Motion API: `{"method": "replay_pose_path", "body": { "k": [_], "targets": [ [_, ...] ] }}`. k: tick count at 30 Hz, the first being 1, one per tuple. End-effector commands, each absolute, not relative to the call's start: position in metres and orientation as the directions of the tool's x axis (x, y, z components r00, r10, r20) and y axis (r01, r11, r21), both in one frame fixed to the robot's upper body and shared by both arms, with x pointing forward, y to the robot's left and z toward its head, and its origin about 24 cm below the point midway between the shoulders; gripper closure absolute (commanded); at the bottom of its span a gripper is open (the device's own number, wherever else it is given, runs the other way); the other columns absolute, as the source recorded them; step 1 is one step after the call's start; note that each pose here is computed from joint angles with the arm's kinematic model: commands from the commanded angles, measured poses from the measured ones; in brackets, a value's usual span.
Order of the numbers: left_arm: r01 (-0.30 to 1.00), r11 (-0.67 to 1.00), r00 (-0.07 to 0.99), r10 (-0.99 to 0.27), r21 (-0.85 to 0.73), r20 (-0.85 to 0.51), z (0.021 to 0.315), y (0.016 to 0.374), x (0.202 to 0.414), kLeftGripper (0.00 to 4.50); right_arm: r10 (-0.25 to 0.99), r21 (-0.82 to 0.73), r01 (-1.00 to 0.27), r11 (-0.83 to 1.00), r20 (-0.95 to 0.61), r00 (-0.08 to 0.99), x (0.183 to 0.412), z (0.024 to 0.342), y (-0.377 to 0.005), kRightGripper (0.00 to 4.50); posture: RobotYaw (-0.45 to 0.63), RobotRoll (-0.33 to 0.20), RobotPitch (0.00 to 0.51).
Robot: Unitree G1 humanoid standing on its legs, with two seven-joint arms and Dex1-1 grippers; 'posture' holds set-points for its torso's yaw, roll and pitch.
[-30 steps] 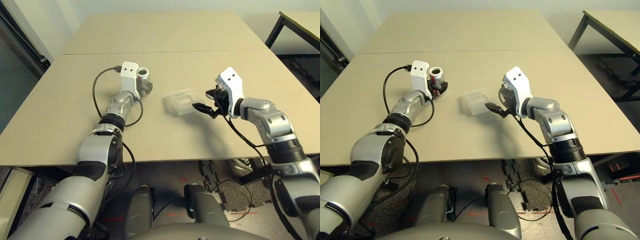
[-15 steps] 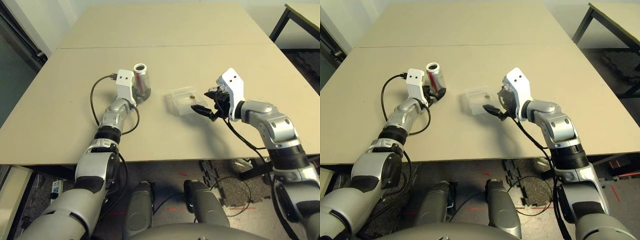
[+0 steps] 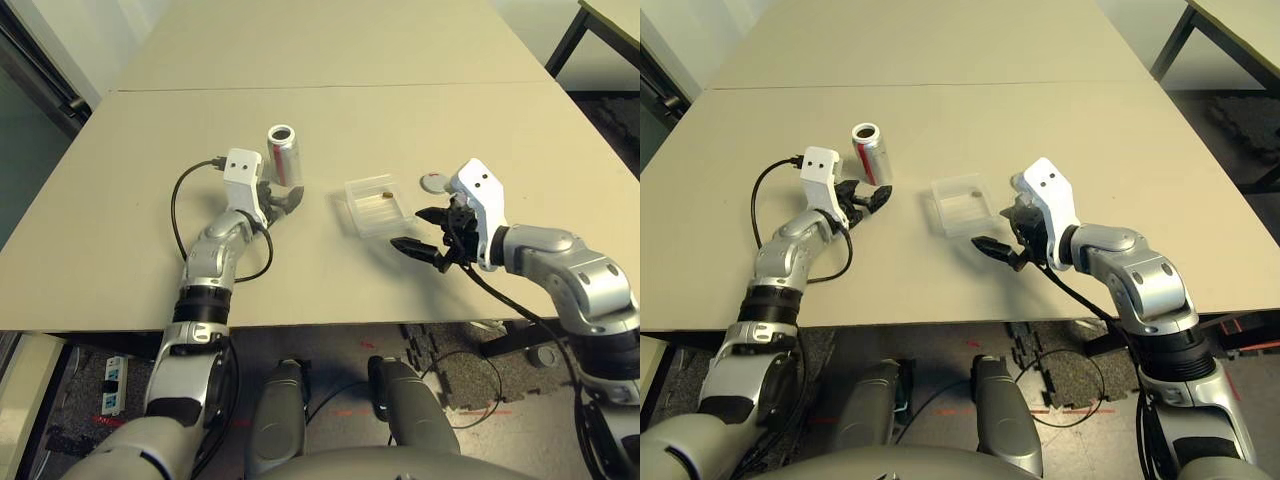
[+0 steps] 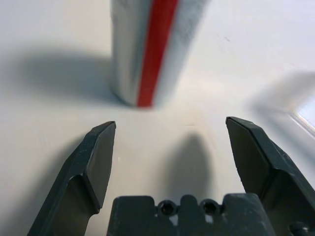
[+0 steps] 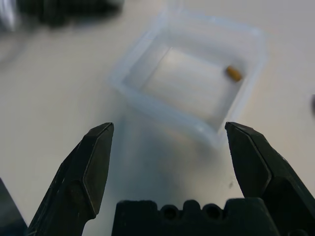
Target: Pour the medicine from the bottle into the box.
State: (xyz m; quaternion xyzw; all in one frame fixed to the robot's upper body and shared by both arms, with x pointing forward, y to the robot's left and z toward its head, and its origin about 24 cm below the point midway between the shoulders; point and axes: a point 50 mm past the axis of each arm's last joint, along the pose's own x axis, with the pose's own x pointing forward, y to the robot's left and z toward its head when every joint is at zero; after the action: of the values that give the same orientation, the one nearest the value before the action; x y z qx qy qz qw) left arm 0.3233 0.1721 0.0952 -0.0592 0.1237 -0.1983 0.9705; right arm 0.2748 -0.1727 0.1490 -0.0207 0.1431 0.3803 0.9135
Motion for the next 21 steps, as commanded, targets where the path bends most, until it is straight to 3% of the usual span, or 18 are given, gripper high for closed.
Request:
{"method": "replay_pose_path", "body": {
  "k": [1,6,10,14,21],
  "targets": [
    [0.360,0.913,0.886,-0.399,-0.192,-0.235,0.101,0.178,0.309,0.01,0.639,0.119,-0.630,0.767,-0.218,0.738,0.274,0.151,-0.180,0.00,0.05,0.000,0.196],
    [0.286,0.938,0.924,-0.324,-0.194,-0.202,0.115,0.200,0.300,0.01,0.466,0.128,-0.451,0.883,-0.136,0.874,0.287,0.151,-0.197,0.00,0.08,0.000,0.198],
    [0.182,0.971,0.974,-0.200,-0.153,-0.105,0.129,0.234,0.300,0.01,0.181,0.129,-0.173,0.976,-0.051,0.982,0.304,0.151,-0.225,0.00,0.11,0.000,0.197],
    [0.070,0.989,0.998,-0.070,-0.128,-0.001,0.145,0.262,0.305,0.01,-0.024,0.186,0.024,0.982,0.002,1.000,0.313,0.150,-0.247,0.00,0.13,0.000,0.192],
    [-0.092,0.987,0.992,0.102,-0.135,0.070,0.153,0.303,0.309,0.01,-0.184,0.191,0.180,0.965,0.006,0.983,0.315,0.146,-0.264,0.00,0.13,0.000,0.191]
  ]
}}
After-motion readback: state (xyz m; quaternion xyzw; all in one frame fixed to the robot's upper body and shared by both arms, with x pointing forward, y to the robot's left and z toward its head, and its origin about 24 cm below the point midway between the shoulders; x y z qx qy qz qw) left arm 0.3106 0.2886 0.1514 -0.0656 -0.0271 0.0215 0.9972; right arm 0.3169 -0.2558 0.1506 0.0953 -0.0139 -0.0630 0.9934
